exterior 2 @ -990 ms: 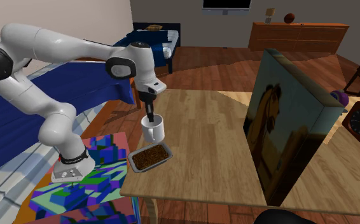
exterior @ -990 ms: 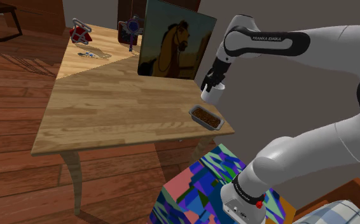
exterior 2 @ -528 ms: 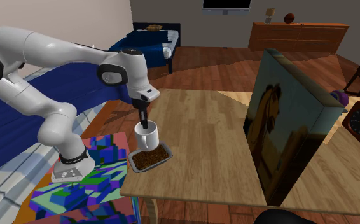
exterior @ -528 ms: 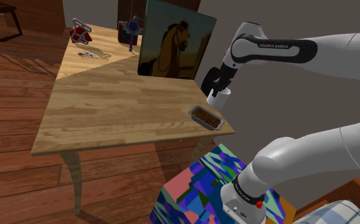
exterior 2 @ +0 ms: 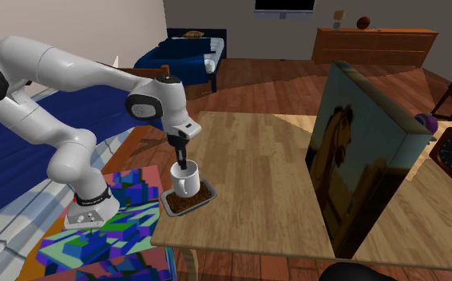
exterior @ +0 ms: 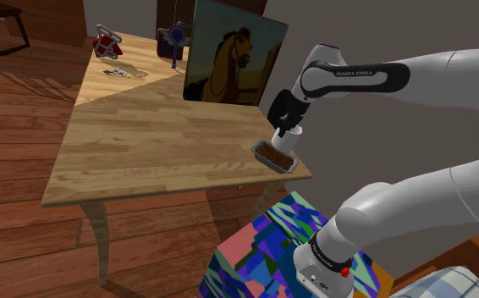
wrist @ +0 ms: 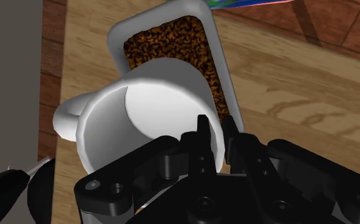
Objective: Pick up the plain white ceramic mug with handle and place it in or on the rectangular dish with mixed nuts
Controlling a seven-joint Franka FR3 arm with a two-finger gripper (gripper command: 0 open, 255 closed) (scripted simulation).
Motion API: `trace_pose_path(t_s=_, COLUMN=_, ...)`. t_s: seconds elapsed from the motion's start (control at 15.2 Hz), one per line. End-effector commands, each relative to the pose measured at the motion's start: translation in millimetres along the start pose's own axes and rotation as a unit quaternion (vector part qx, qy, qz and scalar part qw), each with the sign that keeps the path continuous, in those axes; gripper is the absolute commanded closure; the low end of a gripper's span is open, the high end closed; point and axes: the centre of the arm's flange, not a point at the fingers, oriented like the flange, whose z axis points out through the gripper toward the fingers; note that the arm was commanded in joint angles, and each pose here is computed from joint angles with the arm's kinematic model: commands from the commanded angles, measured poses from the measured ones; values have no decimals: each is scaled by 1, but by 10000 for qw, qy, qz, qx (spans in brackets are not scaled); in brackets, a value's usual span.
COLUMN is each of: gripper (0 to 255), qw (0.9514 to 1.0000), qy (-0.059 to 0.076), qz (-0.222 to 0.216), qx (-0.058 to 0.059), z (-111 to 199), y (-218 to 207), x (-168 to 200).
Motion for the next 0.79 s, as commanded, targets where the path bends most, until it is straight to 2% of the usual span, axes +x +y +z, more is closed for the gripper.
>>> trace_pose_path(t_s=0.0, gripper=255, qw=10000, qy=5, qz=0, qx=-1, z=11, y=0, x=0)
trace_pose_path(t_s=0.33, gripper=255, qw=10000, qy=5, qz=0, qx=-1, z=37, y=0, x=-1)
trace_pose_path(t_s=0.73, gripper=255, qw=10000, qy=5, qz=0, qx=-1, z=40, y=0, x=-1)
